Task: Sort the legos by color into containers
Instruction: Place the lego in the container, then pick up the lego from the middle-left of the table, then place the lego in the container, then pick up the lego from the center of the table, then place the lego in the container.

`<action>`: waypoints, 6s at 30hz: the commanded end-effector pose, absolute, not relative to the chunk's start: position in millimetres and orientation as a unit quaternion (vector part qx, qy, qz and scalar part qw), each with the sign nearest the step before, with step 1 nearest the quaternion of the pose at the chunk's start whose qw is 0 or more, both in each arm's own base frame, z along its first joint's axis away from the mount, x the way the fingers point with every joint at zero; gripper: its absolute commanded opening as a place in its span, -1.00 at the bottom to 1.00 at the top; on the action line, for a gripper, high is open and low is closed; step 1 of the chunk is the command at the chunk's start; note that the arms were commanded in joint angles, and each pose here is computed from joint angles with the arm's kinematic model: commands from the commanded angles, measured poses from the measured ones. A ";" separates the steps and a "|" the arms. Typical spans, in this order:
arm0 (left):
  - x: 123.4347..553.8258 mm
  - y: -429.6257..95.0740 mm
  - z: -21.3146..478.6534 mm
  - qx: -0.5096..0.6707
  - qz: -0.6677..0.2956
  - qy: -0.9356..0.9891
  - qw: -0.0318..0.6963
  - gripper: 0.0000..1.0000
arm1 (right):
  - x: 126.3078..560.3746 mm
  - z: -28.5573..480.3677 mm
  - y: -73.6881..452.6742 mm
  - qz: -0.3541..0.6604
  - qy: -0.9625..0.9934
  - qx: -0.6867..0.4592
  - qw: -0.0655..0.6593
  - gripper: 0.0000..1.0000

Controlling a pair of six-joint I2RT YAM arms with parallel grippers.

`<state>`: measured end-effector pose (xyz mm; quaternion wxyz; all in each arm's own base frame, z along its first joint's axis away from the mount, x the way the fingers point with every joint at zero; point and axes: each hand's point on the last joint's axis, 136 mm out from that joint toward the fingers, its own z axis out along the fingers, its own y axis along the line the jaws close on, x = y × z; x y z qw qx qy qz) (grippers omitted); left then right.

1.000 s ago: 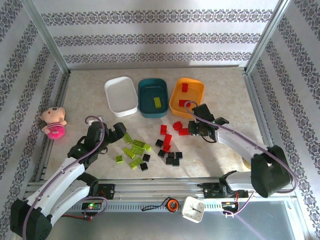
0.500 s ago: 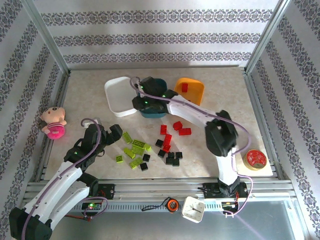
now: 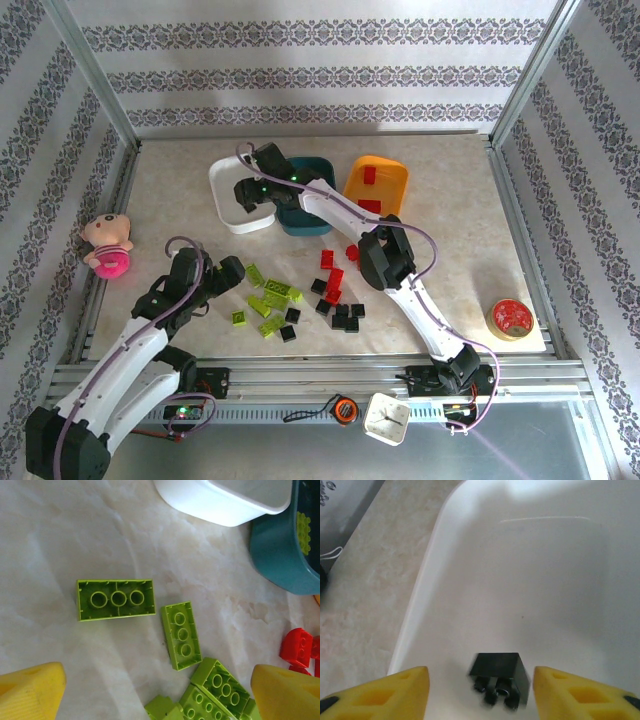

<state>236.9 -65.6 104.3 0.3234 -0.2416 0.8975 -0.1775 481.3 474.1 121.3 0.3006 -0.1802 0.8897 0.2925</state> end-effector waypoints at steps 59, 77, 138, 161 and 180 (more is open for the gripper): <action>301.4 -68.7 11.0 -0.232 -0.107 0.939 0.231 0.25 | 348.5 160.7 257.8 0.326 0.885 -0.065 0.325 0.25; 314.9 -95.4 55.6 -0.213 -0.158 0.929 0.260 -0.44 | 348.6 162.4 236.6 0.312 0.885 -0.041 0.342 0.25; 298.4 -139.0 56.1 -0.119 -0.131 0.960 0.217 0.55 | 286.7 121.6 196.7 0.293 0.909 -0.023 0.295 0.33; 316.2 -144.7 27.9 -0.088 -0.099 0.973 0.189 -0.39 | 279.8 118.3 182.5 0.287 0.908 -0.013 0.304 0.33; 472.3 -240.5 148.8 -0.010 -0.145 0.938 0.313 -0.53 | 273.2 117.8 170.9 0.279 0.909 0.003 0.309 0.33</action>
